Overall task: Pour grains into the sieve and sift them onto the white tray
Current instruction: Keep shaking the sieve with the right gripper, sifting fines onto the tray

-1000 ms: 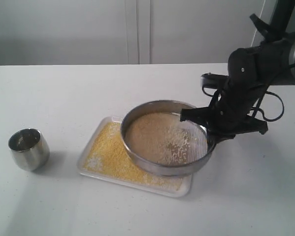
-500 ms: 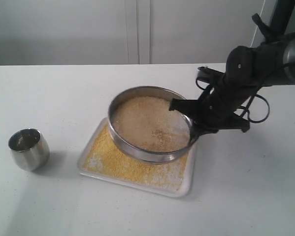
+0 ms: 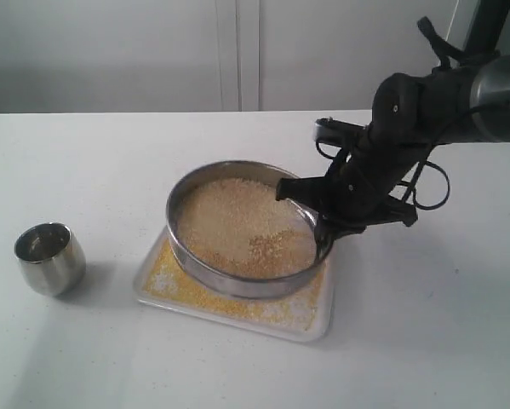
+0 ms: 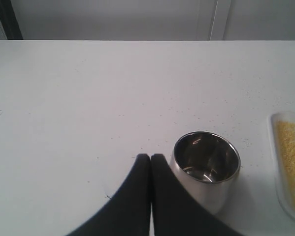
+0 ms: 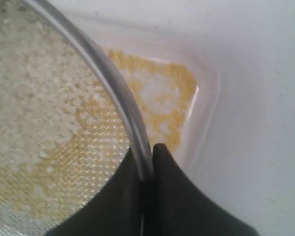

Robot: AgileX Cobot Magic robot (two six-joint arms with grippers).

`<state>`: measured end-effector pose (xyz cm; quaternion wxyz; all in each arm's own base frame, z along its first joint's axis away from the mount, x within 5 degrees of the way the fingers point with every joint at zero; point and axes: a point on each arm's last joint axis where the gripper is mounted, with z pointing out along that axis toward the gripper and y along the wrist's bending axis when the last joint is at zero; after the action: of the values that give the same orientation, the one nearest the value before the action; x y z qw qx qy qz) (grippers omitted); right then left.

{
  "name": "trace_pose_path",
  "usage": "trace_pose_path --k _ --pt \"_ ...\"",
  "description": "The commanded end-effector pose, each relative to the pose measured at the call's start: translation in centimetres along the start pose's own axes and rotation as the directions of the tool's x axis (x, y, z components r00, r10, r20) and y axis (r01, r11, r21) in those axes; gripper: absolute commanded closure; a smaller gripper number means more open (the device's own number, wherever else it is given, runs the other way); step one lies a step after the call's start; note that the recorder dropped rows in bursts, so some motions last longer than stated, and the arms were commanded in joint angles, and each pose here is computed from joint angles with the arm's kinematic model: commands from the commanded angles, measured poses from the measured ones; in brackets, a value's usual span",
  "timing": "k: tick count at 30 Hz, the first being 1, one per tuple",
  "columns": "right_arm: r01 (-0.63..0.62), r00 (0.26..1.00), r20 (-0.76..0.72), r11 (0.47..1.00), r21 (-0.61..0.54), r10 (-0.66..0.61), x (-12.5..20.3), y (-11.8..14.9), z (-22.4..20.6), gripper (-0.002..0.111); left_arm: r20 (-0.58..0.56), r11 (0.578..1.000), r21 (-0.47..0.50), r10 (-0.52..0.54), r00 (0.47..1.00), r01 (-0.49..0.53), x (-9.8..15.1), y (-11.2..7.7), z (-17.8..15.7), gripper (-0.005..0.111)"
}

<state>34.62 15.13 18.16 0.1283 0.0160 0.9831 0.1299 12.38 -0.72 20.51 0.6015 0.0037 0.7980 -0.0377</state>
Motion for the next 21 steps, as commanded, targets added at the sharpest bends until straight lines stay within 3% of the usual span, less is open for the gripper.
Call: trace_pose_path --k 1,3,6,8,10,11,13,15,17,21 --pt "-0.058 0.998 0.028 0.988 0.145 0.054 -0.7 -2.6 -1.5 0.108 0.008 1.0 0.0 -0.003 1.0 0.003 0.1 0.0 -0.1 0.107" --pt "-0.14 0.985 0.108 0.989 0.057 0.133 -1.5 -2.0 -1.4 0.108 0.008 1.0 0.0 -0.003 1.0 0.003 0.1 0.0 -0.1 0.107" --pt "-0.044 0.993 0.104 0.996 -0.082 0.052 -1.3 0.6 -1.0 0.108 0.008 1.0 0.0 -0.003 1.0 0.003 0.1 0.0 -0.1 0.107" --pt "0.071 0.997 0.027 0.995 -0.067 -0.07 -0.4 1.0 -1.1 0.108 0.008 1.0 0.0 -0.003 1.0 0.003 0.1 0.0 -0.1 0.107" --pt "0.127 0.991 -0.034 0.991 0.027 -0.127 0.1 0.1 -1.6 0.108 0.008 1.0 0.0 -0.003 1.0 0.003 0.1 0.0 -0.1 0.107" --pt "0.116 0.993 -0.024 0.989 0.09 -0.115 0.0 -0.8 -1.7 0.108 0.008 1.0 0.0 -0.003 1.0 0.003 0.1 0.0 -0.1 0.107" --pt "-0.023 0.998 0.067 0.991 0.135 0.014 -0.8 -1.7 -1.8 0.108 0.008 1.0 0.0 -0.003 1.0 0.003 0.1 0.0 -0.1 0.107" --pt "-0.079 0.985 0.159 0.996 0.043 0.071 -1.7 -1.1 -1.8 0.108 0.008 1.0 0.0 -0.003 1.0 0.003 0.1 0.0 -0.1 0.107" --pt "-0.055 0.987 0.152 0.997 -0.044 0.061 -1.7 0.3 -1.7 0.108 0.008 1.0 0.0 -0.003 1.0 0.003 0.1 0.0 -0.1 0.107" --pt "0.141 0.99 -0.023 0.99 0.022 -0.141 -0.2 0.3 -2.4 0.108 0.008 1.0 0.0 -0.003 1.0 0.003 0.1 0.0 -0.1 0.107"
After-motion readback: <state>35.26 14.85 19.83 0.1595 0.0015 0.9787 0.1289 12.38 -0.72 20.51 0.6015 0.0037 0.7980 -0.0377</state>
